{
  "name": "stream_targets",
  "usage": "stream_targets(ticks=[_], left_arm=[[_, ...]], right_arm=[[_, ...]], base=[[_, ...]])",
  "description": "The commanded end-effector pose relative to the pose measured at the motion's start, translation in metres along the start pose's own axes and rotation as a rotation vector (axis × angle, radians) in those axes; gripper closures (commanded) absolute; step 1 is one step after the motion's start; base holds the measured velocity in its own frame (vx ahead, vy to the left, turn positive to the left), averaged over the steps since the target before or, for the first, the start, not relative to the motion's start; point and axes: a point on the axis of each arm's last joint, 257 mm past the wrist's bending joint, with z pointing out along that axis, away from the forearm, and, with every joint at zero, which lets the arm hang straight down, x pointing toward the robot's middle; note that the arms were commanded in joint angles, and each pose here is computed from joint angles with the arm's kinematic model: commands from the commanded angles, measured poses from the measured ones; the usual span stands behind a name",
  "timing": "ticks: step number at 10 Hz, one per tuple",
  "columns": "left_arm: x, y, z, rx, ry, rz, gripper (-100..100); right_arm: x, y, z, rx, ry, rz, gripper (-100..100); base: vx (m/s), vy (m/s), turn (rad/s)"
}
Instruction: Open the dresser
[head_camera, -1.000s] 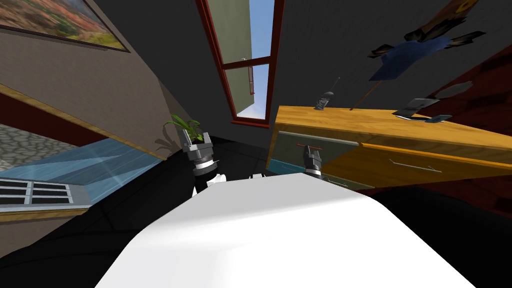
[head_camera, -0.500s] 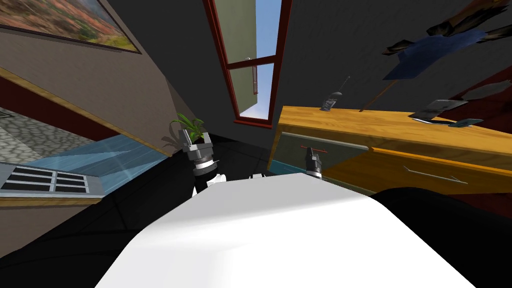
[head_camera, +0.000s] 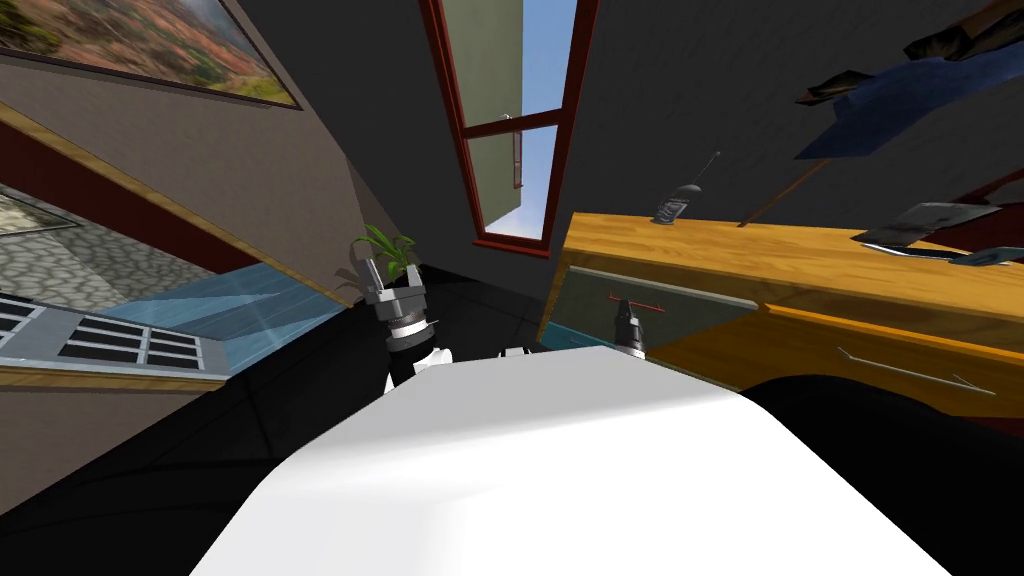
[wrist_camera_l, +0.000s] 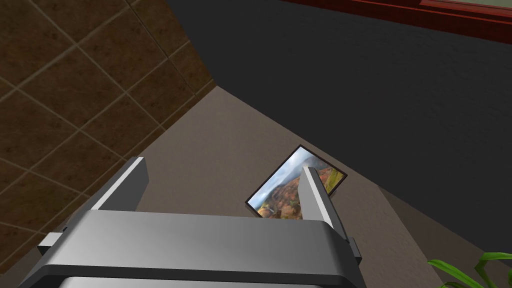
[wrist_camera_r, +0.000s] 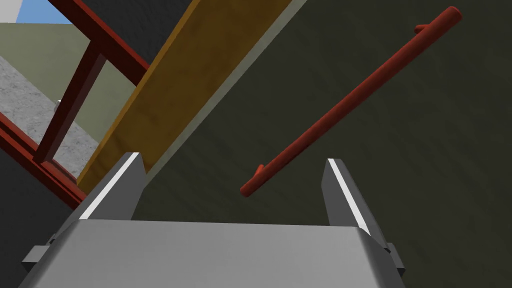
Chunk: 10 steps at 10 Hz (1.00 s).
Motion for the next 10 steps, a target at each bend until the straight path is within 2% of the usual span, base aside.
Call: stream_targets(ticks=[1, 4, 10], left_arm=[[0.0, 0.0, 0.0, 0.0, 0.0, 0.0, 0], [0.0, 0.0, 0.0, 0.0, 0.0, 0.0, 0], [0.0, 0.0, 0.0, 0.0, 0.0, 0.0, 0]], right_arm=[[0.002, 0.01, -0.005, -0.026, 0.007, 0.076, -100], [0.006, 0.027, -0.013, -0.068, 0.02, 0.172, -100], [0.011, 0.046, -0.024, -0.114, 0.044, 0.334, -100]], base=[[0.014, -0.004, 0.08], [0.016, -0.004, 0.104], [0.013, -0.003, 0.073]])
